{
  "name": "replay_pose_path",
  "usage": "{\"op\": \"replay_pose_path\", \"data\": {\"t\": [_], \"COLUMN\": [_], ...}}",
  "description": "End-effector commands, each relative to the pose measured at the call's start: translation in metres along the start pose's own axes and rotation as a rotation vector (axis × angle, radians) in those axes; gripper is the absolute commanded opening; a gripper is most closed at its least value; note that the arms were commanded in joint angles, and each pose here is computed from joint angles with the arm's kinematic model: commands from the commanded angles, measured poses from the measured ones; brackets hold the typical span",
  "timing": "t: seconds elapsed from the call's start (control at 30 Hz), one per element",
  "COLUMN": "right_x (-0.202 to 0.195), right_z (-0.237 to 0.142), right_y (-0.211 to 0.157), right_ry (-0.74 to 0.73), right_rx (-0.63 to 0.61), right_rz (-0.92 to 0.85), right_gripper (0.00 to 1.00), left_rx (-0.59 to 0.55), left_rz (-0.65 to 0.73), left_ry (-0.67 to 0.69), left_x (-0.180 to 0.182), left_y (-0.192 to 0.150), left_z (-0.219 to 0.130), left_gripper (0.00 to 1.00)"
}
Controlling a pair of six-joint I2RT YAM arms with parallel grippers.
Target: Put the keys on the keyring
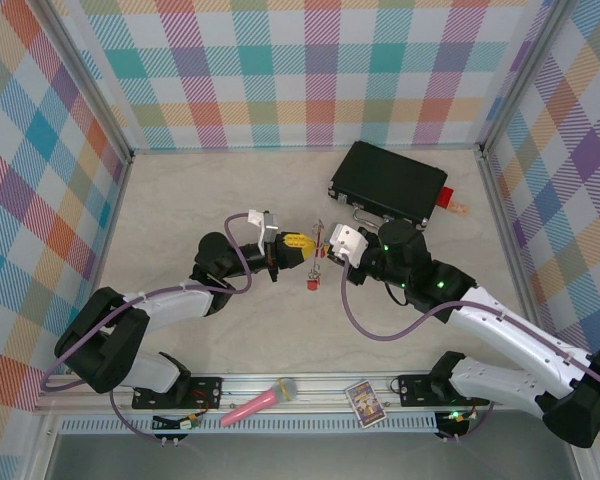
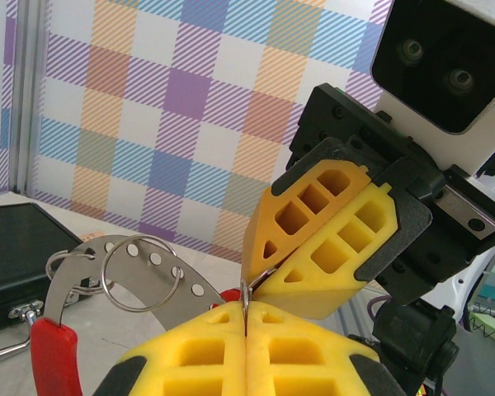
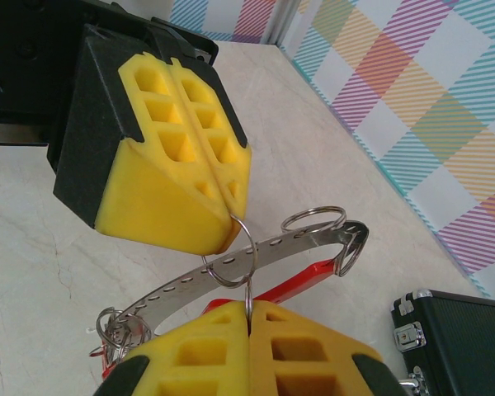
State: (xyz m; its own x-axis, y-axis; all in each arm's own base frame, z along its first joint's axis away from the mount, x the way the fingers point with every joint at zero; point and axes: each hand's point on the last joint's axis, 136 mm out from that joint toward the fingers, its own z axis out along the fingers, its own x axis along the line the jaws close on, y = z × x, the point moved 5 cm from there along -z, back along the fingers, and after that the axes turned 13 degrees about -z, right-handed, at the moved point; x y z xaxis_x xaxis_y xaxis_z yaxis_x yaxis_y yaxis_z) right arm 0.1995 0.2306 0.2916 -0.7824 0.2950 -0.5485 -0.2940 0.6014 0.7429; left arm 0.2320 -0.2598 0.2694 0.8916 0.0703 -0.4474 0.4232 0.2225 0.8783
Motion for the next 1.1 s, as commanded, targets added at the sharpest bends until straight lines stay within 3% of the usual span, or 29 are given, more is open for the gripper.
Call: {"op": "replay_pose_path", "data": {"t": [0.0, 1.07], "right_x": [0.0032, 0.0101], "right_z": [0.0013, -0.0003], "right_y": [0.009, 0.008], "right_ry": [0.027, 0.026], "right_rx": [-0.036, -0.018], "right_rz": [-0.022, -0.058], "right_gripper": [0.0, 0.0], "left_rx": [0.0, -0.002], "left_rz": [0.032, 0.035], "left_ry": [-0.044, -0.002], "left_x": [-0.0101, -0.0069], "left_y": [0.0036, 0.0051], "left_z": [0.0008, 0.0001], "left_gripper": [0.0, 0.0]}}
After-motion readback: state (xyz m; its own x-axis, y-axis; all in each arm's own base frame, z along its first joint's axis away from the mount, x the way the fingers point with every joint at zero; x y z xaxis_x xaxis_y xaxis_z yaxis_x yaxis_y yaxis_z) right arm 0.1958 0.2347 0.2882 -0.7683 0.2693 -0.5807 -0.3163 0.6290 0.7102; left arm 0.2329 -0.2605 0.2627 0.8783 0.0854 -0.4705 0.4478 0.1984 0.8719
